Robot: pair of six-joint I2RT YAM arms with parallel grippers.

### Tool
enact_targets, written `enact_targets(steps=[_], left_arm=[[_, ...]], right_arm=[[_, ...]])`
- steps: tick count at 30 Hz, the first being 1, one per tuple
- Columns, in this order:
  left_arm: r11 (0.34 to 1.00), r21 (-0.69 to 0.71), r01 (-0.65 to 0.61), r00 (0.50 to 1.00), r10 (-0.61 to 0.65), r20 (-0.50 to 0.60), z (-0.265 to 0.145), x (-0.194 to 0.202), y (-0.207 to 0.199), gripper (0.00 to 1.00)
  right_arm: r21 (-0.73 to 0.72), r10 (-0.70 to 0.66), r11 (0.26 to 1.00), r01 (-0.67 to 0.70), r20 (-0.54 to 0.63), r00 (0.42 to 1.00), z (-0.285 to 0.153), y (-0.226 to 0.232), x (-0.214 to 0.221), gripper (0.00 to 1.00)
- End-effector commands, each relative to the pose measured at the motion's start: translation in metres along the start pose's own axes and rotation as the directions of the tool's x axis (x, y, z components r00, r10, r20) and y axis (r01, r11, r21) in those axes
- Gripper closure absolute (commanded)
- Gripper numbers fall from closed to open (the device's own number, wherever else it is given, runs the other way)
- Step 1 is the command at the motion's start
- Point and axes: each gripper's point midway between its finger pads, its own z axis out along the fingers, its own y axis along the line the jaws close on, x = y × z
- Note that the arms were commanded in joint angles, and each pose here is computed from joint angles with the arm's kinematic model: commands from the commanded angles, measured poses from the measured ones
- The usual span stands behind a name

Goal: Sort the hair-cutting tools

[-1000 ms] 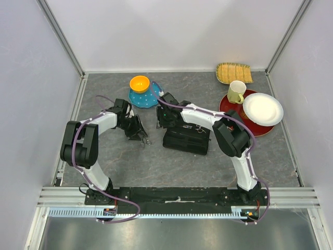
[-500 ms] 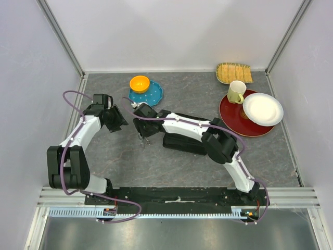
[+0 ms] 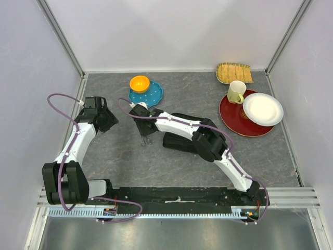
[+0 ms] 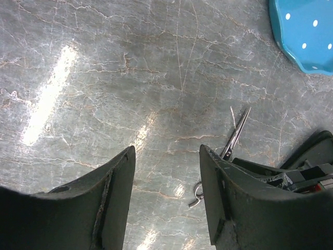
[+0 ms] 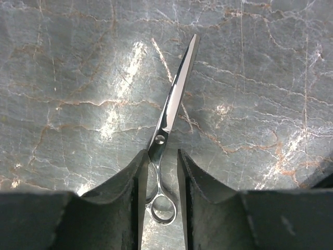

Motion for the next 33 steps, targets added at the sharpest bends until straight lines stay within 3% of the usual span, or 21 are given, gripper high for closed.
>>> enact_targets(steps=[1, 12, 23, 33], left_arm=[[1.0, 0.004, 0.021, 1.0, -0.021, 0.021, 0.0, -0.004, -0.002, 0.41], [0.999, 0.044, 0.024, 1.0, -0.025, 0.006, 0.001, -0.001, -0.009, 0.4], [0.998, 0.064, 0.024, 1.0, -0.025, 0.018, -0.003, -0.002, -0.011, 0.4], [0.998, 0.061, 0.021, 1.0, -0.022, 0.017, -0.002, -0.002, -0.011, 0.39]], right_arm=[[0.116, -0.047, 0.991, 0.059, -0.107, 0.993, 0.008, -0.02, 0.024, 0.65], [0.138, 0.003, 0.99, 0.007, -0.071, 0.997, 0.013, -0.018, 0.014, 0.5], [0.052, 0.11, 0.992, -0.119, 0.154, 0.982, -0.025, -0.007, -0.035, 0.5], [0.028, 0.102, 0.994, -0.106, 0.11, 0.989, -0.013, 0.001, -0.025, 0.5]])
